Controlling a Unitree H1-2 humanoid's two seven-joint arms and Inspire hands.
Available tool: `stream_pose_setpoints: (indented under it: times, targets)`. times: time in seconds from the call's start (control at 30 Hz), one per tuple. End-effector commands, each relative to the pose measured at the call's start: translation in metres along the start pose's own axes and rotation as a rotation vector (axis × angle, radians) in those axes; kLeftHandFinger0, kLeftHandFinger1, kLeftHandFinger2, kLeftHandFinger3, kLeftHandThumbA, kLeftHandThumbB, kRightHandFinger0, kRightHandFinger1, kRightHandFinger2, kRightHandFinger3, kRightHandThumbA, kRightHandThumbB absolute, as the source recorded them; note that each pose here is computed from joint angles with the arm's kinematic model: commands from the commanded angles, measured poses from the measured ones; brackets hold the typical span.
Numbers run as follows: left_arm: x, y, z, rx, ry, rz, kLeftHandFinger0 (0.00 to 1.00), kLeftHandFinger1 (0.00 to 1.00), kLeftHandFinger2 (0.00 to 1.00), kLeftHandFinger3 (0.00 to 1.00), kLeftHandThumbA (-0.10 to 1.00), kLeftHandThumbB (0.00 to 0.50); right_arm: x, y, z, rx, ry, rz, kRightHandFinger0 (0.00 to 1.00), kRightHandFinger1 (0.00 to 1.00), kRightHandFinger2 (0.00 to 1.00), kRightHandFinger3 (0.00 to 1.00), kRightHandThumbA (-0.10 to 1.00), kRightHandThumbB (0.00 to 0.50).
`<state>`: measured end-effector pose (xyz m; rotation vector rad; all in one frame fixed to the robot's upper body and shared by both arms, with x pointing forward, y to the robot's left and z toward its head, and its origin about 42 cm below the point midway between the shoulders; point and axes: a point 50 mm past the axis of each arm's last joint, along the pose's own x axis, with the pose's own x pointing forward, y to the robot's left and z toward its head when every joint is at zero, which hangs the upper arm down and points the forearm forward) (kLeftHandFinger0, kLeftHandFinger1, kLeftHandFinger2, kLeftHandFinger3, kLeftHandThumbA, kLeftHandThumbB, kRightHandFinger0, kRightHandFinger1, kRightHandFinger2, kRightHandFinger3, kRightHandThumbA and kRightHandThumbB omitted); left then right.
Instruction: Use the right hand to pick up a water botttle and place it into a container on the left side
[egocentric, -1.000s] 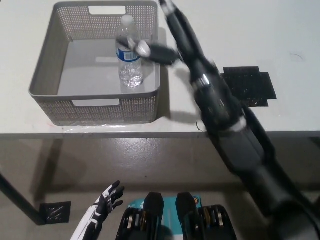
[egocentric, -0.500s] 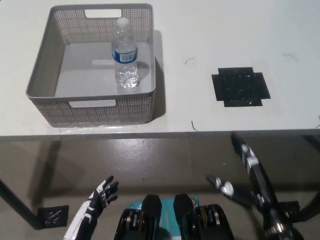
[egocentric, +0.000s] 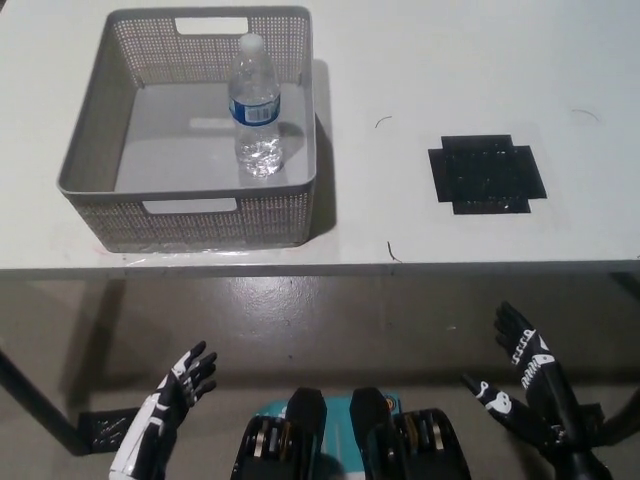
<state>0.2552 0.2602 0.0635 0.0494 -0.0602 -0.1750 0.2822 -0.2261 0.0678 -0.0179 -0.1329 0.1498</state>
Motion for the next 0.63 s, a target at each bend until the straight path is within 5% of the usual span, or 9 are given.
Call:
stream_pose_setpoints:
  times: [0.0,0.2,0.6]
  targets:
    - [0.004,0.005,0.007,-0.001,-0.034,0.03,1.0,1.0,1.0,1.0,1.0,0.183,0.013,0.001,0.011,0.046,-0.08,0.017,1.0,1.0,1.0,1.0,0.97,0.429]
    - [-0.002,0.005,0.002,0.002,-0.023,0.038,1.0,1.0,1.0,1.0,1.0,0.216,0.009,0.002,0.005,0.048,-0.057,0.032,1.0,1.0,1.0,1.0,0.97,0.417]
    - [0.002,0.005,0.005,0.007,-0.028,0.036,1.0,1.0,1.0,1.0,1.0,0.18,0.016,0.002,0.01,0.002,-0.054,0.05,1.0,1.0,1.0,1.0,0.98,0.401]
